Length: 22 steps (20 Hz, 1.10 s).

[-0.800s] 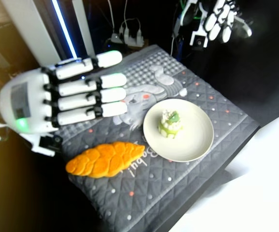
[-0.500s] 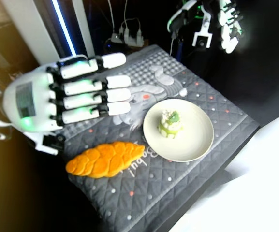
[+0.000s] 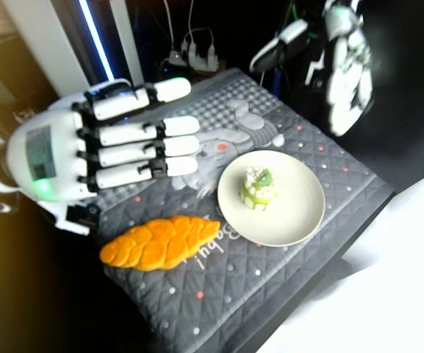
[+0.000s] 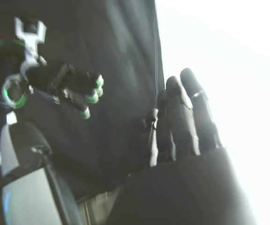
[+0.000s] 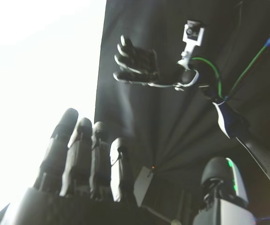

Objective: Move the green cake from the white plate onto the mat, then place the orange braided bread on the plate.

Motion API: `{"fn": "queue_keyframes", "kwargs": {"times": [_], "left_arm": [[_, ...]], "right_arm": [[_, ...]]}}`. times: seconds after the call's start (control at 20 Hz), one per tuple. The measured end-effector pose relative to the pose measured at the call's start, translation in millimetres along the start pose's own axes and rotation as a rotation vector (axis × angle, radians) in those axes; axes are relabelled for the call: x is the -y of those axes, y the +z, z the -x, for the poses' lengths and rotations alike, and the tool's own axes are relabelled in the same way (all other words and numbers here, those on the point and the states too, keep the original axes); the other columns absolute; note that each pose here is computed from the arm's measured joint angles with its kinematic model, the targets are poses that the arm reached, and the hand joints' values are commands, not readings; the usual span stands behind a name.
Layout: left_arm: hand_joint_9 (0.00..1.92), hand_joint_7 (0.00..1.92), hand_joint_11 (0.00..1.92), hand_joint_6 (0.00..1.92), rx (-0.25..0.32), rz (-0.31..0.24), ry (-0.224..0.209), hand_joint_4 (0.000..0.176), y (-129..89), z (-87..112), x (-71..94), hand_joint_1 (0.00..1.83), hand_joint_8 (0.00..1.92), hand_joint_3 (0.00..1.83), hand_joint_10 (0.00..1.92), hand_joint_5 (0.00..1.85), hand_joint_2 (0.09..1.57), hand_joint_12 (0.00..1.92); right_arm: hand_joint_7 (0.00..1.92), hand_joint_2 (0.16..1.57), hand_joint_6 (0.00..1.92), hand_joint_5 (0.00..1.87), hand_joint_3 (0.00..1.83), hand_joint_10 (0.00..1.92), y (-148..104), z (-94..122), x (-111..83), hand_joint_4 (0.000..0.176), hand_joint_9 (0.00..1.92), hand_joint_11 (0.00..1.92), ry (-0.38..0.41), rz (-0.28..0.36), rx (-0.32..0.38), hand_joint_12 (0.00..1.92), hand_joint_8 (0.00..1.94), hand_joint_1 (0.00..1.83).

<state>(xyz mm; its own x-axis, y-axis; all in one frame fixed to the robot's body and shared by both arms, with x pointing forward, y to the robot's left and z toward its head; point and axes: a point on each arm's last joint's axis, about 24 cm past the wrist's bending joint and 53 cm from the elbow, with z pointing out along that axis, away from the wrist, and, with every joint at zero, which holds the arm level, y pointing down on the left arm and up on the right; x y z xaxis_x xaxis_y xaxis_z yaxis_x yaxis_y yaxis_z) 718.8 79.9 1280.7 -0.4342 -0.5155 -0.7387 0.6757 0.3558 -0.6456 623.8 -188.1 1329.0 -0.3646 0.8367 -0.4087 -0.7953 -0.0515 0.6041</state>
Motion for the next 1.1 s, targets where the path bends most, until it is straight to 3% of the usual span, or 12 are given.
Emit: {"fn": "queue_keyframes", "kwargs": {"times": [0.1, 0.15, 0.2, 0.25, 0.35, 0.45, 0.6, 0.75, 0.8, 0.9, 1.0, 1.1], "left_arm": [[0.22, 0.15, 0.11, 0.0, -0.031, 0.025, -0.005, 0.108, 8.8, 0.2, -7.2, 0.66, 0.0, 0.0, 0.0, 0.09, 0.78, 0.48], [0.24, 0.16, 0.2, 0.0, -0.042, 0.042, 0.009, 0.108, 12.9, 1.1, -11.2, 0.64, 0.0, 0.0, 0.0, 0.1, 0.79, 0.43], [0.26, 0.17, 0.21, 0.0, -0.049, 0.054, 0.017, 0.13, 16.0, 1.6, -14.0, 0.65, 0.01, 0.0, 0.01, 0.12, 0.78, 0.41], [0.27, 0.21, 0.13, 0.0, -0.067, 0.073, 0.026, 0.137, 20.7, -2.6, -19.2, 0.68, 0.0, 0.0, 0.0, 0.12, 0.76, 0.48], [0.32, 0.25, 0.09, 0.0, -0.127, 0.1, 0.021, 0.141, 33.8, -22.2, -29.5, 0.74, 0.0, 0.0, 0.0, 0.13, 0.73, 0.77], [0.37, 0.3, 0.14, 0.0, -0.192, 0.111, 0.018, 0.079, 48.2, -45.5, -34.2, 0.71, 0.0, 0.0, 0.0, 0.2, 0.74, 0.85], [0.42, 0.31, 0.16, 0.0, -0.262, 0.128, 0.037, 0.138, 64.6, -69.7, -38.6, 0.74, 0.0, 0.0, 0.0, 0.25, 0.68, 0.74], [0.47, 0.36, 0.11, 0.0, -0.271, 0.151, 0.06, 0.161, 70.6, -73.1, -45.7, 0.74, 0.0, 0.0, 0.0, 0.28, 0.7, 0.74], [0.5, 0.39, 0.12, 0.0, -0.274, 0.161, 0.071, 0.141, 71.1, -74.1, -48.0, 0.71, 0.0, 0.0, 0.0, 0.28, 0.72, 0.82], [0.51, 0.45, 0.08, 0.0, -0.283, 0.17, 0.093, 0.117, 70.4, -75.8, -50.8, 0.68, 0.0, 0.0, 0.0, 0.29, 0.75, 0.96], [0.54, 0.47, 0.07, 0.0, -0.288, 0.173, 0.101, 0.127, 73.1, -78.9, -50.6, 0.7, 0.0, 0.0, 0.01, 0.3, 0.73, 1.07], [0.46, 0.43, 0.0, 0.0, -0.305, 0.164, 0.115, 0.159, 77.1, -87.0, -47.4, 0.69, 0.0, 0.0, 0.0, 0.32, 0.72, 1.06]], "right_arm": [[0.19, 0.84, 0.0, 0.07, 0.01, 0.0, 0.0, -1.3, -0.4, 0.125, 0.15, 0.0, -0.006, 0.002, -0.007, 0.65, 0.0, 0.42], [0.15, 0.92, 0.0, 0.06, 0.01, 0.0, -0.1, -2.4, -0.4, 0.121, 0.12, 0.0, -0.009, 0.002, -0.013, 0.55, 0.0, 0.36], [0.13, 0.94, 0.0, 0.03, 0.01, 0.0, -0.1, -3.3, -0.7, 0.136, 0.1, 0.0, -0.01, 0.004, -0.016, 0.47, 0.0, 0.38], [0.11, 0.93, 0.0, 0.01, 0.0, 0.0, 0.0, -5.7, -0.8, 0.168, 0.09, 0.0, -0.009, 0.006, -0.023, 0.42, 0.0, 0.44], [0.1, 0.89, 0.0, 0.0, 0.0, 0.0, 0.6, -9.4, 1.4, 0.176, 0.06, 0.0, 0.002, 0.006, -0.018, 0.36, 0.0, 0.51], [0.07, 0.9, 0.0, 0.0, 0.0, 0.0, 0.9, -14.1, 2.5, 0.176, 0.04, 0.0, 0.008, 0.007, -0.026, 0.35, 0.0, 0.53], [0.06, 0.88, 0.0, 0.0, 0.0, 0.01, 1.0, -13.0, 2.6, 0.176, 0.04, 0.0, 0.01, 0.008, -0.019, 0.28, 0.0, 0.45], [0.09, 0.89, 0.0, 0.0, 0.0, 0.01, 1.4, -15.8, 4.3, 0.155, 0.08, 0.0, 0.017, 0.006, -0.019, 0.56, 0.01, 0.45], [0.08, 0.9, 0.0, 0.0, 0.0, 0.0, 1.4, -16.7, 3.8, 0.167, 0.08, 0.0, 0.017, 0.008, -0.023, 0.52, 0.0, 0.44], [0.09, 0.91, 0.0, 0.0, 0.0, 0.01, 1.4, -17.0, 3.7, 0.152, 0.1, 0.0, 0.016, 0.009, -0.024, 0.64, 0.0, 0.38], [0.11, 0.9, 0.0, 0.0, 0.0, 0.0, 1.4, -16.9, 3.5, 0.143, 0.1, 0.0, 0.016, 0.009, -0.023, 0.62, 0.0, 0.39], [0.11, 0.93, 0.0, 0.0, 0.0, 0.0, 1.5, -17.5, 3.8, 0.128, 0.11, 0.0, 0.018, 0.009, -0.024, 0.71, 0.0, 0.33]]}}
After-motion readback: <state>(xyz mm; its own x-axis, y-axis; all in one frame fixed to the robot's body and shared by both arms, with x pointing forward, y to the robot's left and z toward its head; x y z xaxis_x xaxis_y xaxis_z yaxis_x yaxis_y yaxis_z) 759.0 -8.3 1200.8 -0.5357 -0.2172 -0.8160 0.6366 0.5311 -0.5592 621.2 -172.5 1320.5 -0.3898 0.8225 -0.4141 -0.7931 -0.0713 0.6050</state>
